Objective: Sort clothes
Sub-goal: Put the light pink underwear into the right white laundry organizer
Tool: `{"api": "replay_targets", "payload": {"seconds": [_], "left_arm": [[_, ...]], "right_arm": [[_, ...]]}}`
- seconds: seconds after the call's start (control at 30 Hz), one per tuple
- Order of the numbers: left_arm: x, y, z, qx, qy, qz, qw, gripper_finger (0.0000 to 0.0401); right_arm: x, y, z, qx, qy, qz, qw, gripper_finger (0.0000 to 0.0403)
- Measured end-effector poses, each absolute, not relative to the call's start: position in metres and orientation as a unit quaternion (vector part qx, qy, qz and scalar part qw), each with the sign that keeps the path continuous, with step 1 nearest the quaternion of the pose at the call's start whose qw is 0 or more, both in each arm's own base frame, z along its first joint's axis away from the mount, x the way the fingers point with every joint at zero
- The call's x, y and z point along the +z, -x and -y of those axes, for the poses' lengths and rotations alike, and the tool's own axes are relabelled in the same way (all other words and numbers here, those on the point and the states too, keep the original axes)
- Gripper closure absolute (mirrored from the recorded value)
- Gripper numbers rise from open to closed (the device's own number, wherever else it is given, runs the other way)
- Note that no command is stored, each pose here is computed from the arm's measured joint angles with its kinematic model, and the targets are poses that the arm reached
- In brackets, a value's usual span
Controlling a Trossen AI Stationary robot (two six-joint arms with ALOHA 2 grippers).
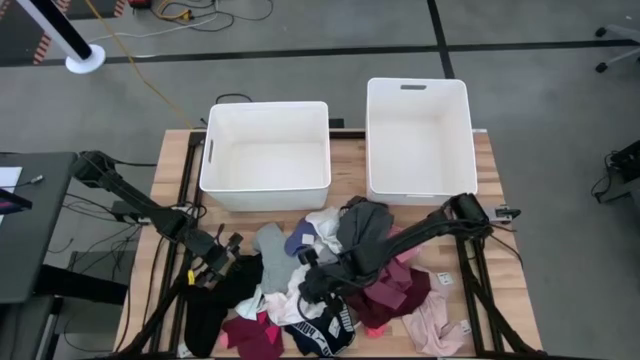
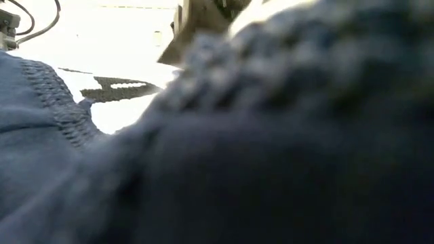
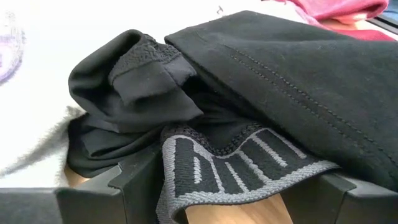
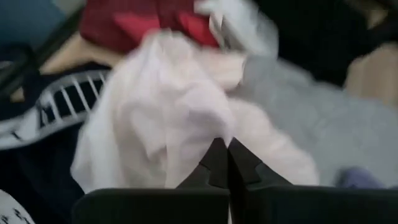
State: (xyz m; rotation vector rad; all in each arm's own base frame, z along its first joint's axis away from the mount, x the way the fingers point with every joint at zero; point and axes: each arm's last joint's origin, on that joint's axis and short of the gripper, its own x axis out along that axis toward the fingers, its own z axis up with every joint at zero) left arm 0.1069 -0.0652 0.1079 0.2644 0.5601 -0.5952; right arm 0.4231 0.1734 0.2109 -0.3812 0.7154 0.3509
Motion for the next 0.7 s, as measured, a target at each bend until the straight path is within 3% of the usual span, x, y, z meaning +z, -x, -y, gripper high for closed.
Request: {"api": "replay_targets", "payload": {"seconds": [0.33,0.7], "left_arm": [[0.108,-0.107,0.065,-0.288,-0.128,-0.271,0.909,0.0126],[0.108,-0.107,0.065,-0.289,-0.128,-0.271,0.909,0.0126]], "right_arm": [[0.312,-0.387,-0.171,0.085,0.26,-0.234,0.933,0.0402],[0.403,-0.329,-0.138,-0.183,0.355,-0.168,0.901,0.0402]]}}
